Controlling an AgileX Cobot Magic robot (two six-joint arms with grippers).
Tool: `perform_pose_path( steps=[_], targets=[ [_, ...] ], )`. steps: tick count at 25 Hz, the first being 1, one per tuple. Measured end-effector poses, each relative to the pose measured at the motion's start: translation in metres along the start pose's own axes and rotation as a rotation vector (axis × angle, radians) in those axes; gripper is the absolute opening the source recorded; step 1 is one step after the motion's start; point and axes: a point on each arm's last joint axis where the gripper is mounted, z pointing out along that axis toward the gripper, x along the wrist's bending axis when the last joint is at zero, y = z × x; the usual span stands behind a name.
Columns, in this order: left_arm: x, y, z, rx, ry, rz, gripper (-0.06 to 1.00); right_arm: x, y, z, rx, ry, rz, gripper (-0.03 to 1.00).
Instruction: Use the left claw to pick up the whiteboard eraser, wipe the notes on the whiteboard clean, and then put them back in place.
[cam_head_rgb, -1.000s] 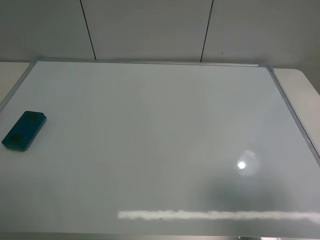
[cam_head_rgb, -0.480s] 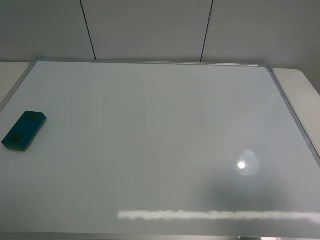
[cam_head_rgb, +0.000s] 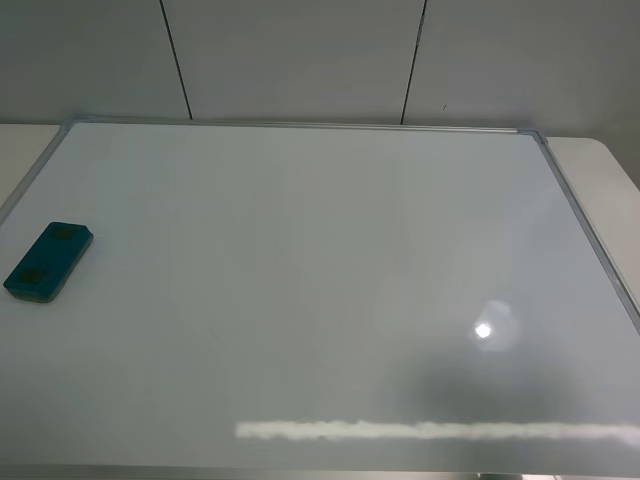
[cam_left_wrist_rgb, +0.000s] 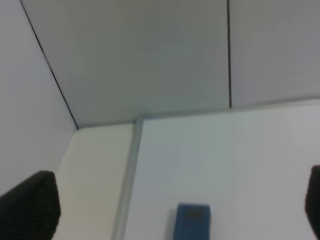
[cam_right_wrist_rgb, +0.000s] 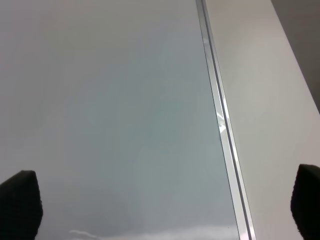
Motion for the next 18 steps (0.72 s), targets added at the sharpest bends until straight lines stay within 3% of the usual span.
perform_pose_path(
  steps=[5,12,18],
  targets=[
    [-0.005,-0.024,-0.017,0.04,-0.008,0.006,0.99,0.0,0.0,0.0,0.0,0.0,0.0,0.99],
    [-0.016,-0.075,0.008,0.272,-0.085,-0.058,0.99,0.0,0.0,0.0,0.0,0.0,0.0,0.99],
    [-0.017,-0.082,0.016,0.275,-0.149,-0.056,0.99,0.0,0.0,0.0,0.0,0.0,0.0,0.99]
  ],
)
